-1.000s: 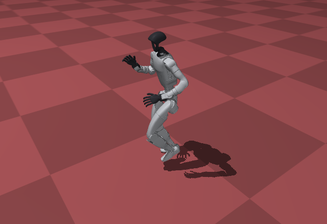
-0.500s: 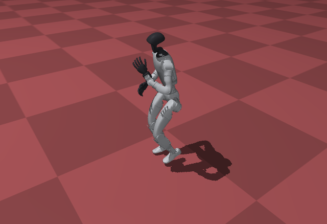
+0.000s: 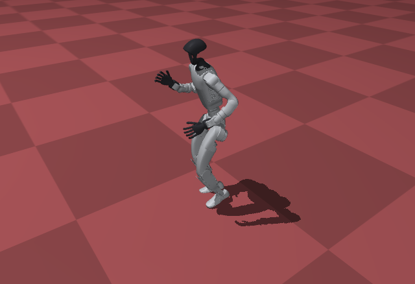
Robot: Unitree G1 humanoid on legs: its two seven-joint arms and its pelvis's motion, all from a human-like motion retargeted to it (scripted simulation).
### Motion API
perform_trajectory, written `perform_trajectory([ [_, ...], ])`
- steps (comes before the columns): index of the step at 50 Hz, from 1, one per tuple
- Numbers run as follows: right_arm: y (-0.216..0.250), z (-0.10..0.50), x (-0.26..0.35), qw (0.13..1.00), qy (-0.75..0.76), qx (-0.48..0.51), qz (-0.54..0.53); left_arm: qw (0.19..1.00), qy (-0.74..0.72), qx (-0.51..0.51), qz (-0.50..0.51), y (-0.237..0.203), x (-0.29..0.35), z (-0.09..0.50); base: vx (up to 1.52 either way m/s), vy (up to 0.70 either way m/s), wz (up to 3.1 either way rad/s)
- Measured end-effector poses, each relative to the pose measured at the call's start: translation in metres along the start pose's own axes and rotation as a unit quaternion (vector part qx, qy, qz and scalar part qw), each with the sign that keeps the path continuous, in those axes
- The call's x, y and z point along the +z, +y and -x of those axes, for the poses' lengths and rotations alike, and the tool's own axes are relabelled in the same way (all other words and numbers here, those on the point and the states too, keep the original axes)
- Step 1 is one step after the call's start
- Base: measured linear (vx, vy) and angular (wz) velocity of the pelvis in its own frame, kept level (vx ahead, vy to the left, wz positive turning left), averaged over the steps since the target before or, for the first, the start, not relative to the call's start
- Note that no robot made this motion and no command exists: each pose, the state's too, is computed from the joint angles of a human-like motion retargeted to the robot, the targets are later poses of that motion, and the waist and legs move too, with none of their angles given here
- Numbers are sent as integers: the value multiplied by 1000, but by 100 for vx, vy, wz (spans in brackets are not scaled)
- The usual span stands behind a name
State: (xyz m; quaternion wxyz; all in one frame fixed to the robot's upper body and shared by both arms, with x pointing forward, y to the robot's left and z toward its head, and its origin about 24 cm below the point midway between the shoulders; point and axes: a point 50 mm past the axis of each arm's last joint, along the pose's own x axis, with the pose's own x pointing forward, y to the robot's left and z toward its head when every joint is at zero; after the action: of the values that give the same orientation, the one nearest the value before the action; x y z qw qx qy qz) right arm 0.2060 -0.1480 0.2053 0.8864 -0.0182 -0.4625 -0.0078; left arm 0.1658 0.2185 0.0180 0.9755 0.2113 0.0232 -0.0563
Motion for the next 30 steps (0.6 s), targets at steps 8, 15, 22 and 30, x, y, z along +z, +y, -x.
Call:
perform_trajectory([
  [8,10,56,-75,971,231,54,24,998,-45,-51,3,-28,16,-44,-6,15,11],
  [15,19,54,-89,962,242,124,37,986,-151,-64,-2,-23,64,-75,-3,5,6],
  [22,19,59,-82,956,234,171,53,978,-187,-90,24,-27,81,-74,5,-6,9],
  [30,19,86,-91,940,293,168,44,972,-208,-90,55,-33,91,-78,10,-16,21],
])
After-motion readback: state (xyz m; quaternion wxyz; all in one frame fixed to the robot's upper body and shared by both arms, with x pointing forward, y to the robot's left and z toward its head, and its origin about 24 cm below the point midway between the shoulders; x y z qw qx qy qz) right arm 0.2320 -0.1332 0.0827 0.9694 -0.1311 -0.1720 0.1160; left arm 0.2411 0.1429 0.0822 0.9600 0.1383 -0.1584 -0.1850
